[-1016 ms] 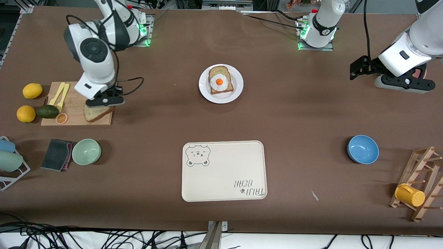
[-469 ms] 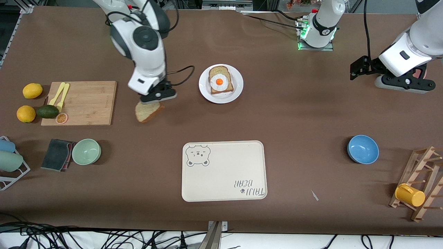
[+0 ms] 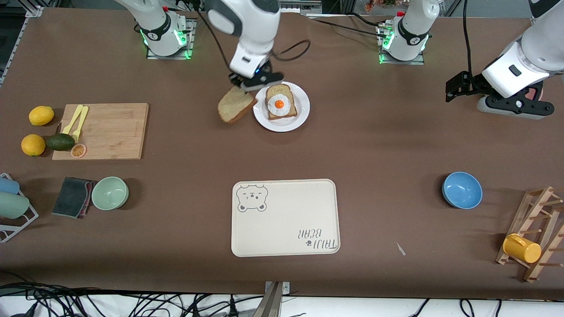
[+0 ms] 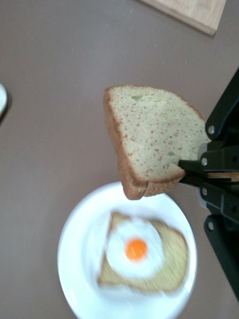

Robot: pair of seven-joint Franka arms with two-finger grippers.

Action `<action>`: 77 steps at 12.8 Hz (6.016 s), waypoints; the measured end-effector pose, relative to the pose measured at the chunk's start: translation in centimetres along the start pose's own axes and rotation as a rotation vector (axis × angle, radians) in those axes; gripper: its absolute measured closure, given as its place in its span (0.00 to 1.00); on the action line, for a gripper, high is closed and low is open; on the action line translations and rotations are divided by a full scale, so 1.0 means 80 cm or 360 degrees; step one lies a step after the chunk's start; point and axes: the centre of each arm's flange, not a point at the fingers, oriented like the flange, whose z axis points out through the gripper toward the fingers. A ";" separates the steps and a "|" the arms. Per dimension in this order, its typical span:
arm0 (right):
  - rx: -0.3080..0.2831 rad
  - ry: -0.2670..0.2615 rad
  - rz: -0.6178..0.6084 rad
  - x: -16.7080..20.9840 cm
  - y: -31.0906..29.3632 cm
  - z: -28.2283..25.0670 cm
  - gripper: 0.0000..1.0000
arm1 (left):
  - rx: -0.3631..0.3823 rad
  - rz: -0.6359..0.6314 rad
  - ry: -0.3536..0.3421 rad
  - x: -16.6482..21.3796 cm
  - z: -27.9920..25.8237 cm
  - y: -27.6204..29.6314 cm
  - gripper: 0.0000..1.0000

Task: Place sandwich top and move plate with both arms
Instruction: 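Carry the bread slice with the right gripper over the egg plate, then lower the bread slice onto the egg and open the right gripper, then withdraw the right gripper while the left gripper reaches toward the plate, then grip the white plate rim with the left gripper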

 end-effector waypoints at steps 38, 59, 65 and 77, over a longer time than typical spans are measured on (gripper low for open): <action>0.0138 0.0252 -0.0256 0.026 -0.008 -0.037 0.00 | -0.0001 0.0003 -0.0028 0.002 0.006 0.001 0.00; 0.0346 -0.0024 0.0730 0.042 0.566 -0.112 0.00 | -0.1125 0.0461 -0.0499 0.121 0.301 0.144 0.00; 0.0314 -0.0120 0.0816 0.022 0.609 -0.118 0.00 | -0.1383 0.0472 -0.0376 0.106 0.397 0.194 0.00; 0.0399 -0.0135 0.0828 0.028 0.642 -0.116 0.00 | -0.1650 0.0315 -0.0105 0.010 0.585 0.273 0.16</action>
